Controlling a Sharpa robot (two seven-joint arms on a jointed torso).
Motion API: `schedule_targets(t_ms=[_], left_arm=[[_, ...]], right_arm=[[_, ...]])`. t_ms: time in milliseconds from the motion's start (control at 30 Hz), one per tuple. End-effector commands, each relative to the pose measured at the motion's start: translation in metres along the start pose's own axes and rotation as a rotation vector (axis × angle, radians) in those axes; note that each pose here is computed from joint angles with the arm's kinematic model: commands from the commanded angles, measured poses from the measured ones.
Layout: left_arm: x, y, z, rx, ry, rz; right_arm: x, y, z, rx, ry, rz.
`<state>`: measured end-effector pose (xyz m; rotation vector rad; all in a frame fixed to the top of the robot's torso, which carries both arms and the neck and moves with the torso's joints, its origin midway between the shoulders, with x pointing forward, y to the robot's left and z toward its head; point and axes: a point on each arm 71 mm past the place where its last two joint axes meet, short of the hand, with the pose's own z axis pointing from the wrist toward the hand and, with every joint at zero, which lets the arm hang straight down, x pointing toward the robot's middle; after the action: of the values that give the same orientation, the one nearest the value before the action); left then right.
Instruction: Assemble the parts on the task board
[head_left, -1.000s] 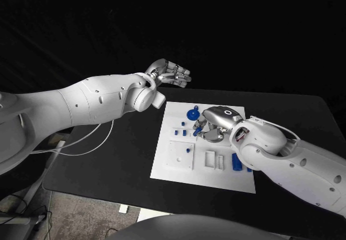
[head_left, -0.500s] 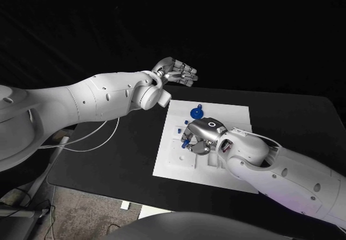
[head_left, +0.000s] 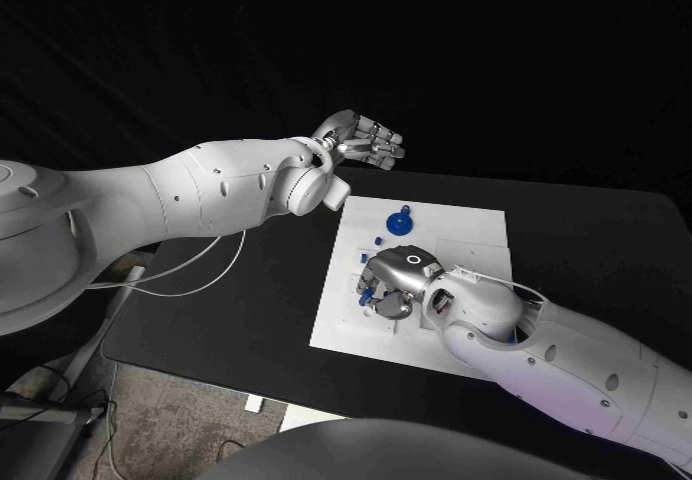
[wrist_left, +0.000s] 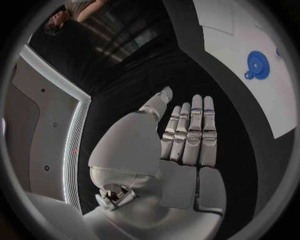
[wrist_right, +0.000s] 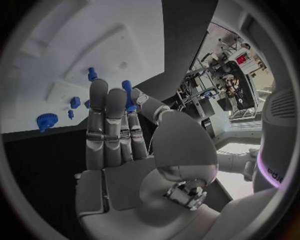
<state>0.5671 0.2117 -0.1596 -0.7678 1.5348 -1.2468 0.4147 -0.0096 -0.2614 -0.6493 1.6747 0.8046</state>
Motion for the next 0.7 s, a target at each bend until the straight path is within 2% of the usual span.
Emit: schedule_targets(t_ms=[33, 333, 700], left_arm=[[0.0030, -0.0020, 0.0005, 0.011, 0.016, -0.012], [0.0035, -0.0020, 0.0007, 0.011, 0.018, -0.013], [0.0031, -0.0018, 0.0006, 0.010, 0.018, -0.013]], right_arm=[[0.003, 0.000, 0.001, -0.003, 0.003, -0.025], [0.013, -0.002, 0.000, 0.005, 0.028, -0.028], [0.017, -0.005, -0.002, 0.016, 0.044, -0.031]])
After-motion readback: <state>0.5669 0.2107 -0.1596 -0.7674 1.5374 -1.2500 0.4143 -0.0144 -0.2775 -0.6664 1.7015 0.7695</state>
